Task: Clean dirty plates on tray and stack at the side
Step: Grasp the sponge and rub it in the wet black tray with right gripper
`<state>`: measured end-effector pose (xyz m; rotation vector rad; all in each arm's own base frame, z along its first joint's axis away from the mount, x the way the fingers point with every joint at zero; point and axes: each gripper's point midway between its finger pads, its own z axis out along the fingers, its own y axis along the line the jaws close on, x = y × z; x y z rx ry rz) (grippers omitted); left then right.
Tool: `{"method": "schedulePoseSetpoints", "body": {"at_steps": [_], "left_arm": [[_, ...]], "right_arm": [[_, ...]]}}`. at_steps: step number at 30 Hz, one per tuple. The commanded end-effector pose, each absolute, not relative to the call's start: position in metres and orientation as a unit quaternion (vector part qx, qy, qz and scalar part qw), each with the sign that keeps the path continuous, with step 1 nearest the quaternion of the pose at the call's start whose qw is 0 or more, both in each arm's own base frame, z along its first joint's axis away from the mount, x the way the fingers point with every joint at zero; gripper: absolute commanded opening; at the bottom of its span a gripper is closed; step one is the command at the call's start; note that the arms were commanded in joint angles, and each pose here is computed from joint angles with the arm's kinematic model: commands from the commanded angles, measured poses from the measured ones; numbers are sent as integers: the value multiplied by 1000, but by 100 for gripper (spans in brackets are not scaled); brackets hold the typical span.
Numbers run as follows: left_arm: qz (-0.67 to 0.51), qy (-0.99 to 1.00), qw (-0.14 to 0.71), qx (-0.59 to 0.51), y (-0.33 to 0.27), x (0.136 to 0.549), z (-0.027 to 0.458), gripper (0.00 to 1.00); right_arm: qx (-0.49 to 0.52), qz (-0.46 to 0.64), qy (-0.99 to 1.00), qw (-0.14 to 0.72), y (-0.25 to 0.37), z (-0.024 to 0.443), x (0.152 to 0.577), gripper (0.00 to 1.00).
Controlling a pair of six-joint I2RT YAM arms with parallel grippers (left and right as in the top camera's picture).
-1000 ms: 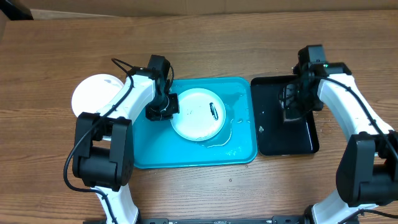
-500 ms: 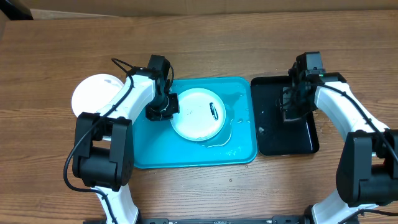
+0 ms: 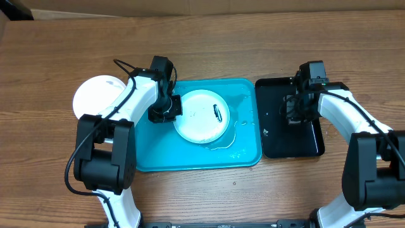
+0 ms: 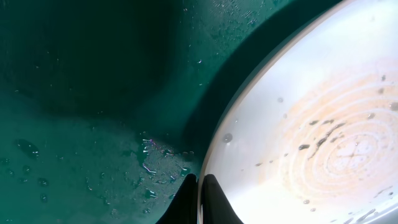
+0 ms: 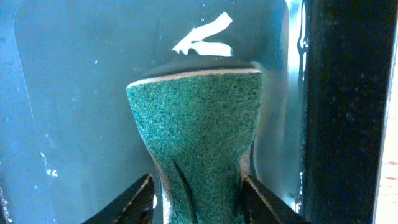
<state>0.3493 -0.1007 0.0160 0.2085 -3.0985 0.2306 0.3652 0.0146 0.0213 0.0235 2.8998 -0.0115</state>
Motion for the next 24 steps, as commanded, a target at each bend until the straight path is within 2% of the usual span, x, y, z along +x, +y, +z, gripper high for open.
{"method": "schedulePoseSetpoints", "body": {"at_steps": [1,13,15,18,20,24], "left_arm": [[76,-995,21,69,-105,346,12,4],[77,-995,17,67,-105,348,12,4],[77,-995,16,67,-105,348,12,4],[77,-995,15,67,-105,349,12,4],[78,-995,15,67,-105,349,12,4],[77,-995,15,67,-105,349,12,4]], "right_arm": [[6,2,992,124,17,22,366,42],[5,6,993,120,18,21,363,42],[5,6,993,118,18,21,363,47],[5,6,993,117,18,21,362,48],[5,6,993,118,18,21,362,47],[6,5,993,118,18,16,360,36]]}}
